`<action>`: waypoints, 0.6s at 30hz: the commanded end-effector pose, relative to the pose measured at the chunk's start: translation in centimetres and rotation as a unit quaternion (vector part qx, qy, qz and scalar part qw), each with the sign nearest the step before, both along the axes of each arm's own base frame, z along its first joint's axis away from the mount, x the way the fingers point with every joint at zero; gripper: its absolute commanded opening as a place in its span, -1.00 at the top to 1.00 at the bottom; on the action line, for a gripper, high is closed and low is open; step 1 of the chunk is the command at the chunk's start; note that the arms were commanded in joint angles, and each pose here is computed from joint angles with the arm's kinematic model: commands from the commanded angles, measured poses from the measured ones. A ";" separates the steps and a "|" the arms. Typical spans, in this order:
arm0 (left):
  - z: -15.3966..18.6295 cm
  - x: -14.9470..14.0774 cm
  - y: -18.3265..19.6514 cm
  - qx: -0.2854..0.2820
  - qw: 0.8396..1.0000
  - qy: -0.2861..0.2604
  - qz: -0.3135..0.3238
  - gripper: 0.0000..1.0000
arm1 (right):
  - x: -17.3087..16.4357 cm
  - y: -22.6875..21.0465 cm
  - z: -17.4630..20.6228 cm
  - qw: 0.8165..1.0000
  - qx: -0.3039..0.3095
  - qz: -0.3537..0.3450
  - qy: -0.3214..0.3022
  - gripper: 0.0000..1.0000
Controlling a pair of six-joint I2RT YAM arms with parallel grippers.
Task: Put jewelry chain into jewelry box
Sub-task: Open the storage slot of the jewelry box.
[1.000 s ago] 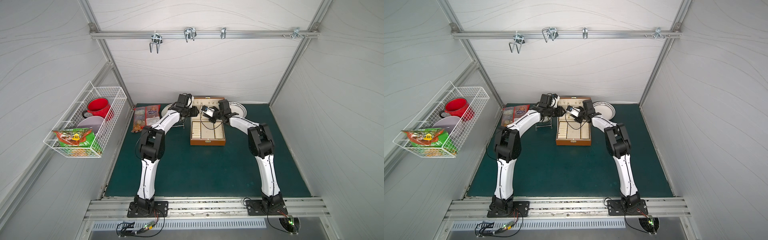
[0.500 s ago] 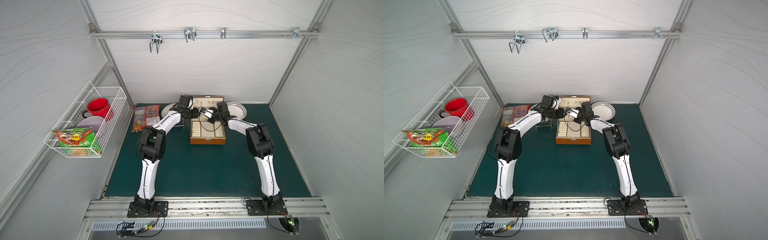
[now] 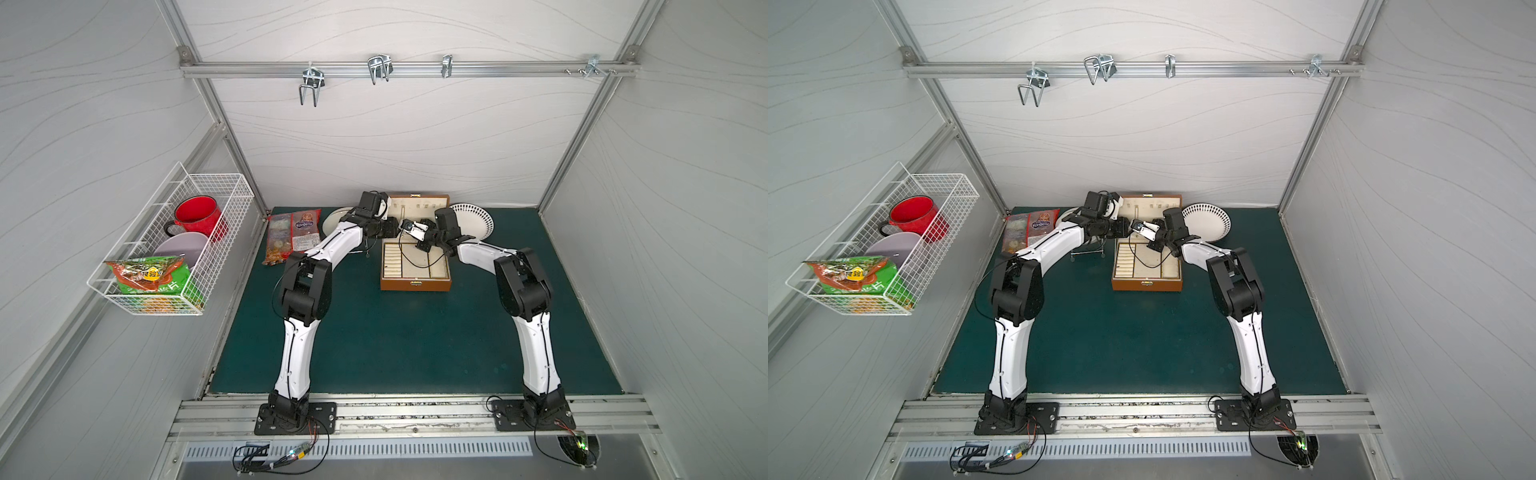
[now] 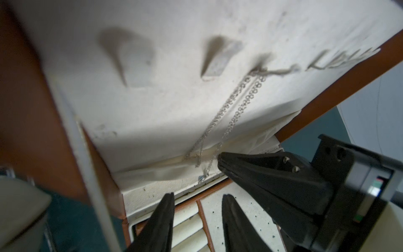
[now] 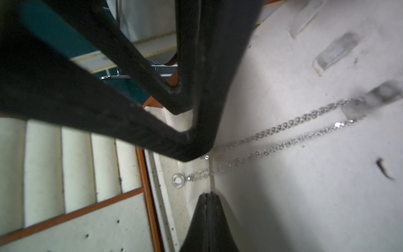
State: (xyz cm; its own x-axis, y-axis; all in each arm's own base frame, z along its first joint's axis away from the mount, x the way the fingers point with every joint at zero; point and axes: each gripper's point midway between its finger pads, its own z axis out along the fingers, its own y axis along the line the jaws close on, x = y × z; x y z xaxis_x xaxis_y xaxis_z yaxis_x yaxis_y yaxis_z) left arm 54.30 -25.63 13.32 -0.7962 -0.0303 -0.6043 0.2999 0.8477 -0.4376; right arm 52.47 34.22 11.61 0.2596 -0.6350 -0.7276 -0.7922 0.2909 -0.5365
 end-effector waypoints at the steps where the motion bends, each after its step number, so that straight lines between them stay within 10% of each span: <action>1: 4.4 0.4 -0.7 -0.022 0.999 -0.047 -0.002 0.19 | -1.2 0.5 1.6 1.000 0.012 0.010 0.006 1.00; 18: 5.6 0.7 -0.3 -0.019 0.998 -0.059 0.010 0.19 | -0.5 0.2 3.2 0.999 0.027 -0.011 -0.021 1.00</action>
State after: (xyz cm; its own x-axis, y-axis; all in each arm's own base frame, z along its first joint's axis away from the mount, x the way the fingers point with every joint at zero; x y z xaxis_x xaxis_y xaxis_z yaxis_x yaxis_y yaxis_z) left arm 54.11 -25.71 13.96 -0.7950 -0.0393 -0.6053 0.2929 0.8490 -0.4398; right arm 52.29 34.12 12.39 0.2600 -0.6255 -0.7356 -0.7795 0.3137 -0.5422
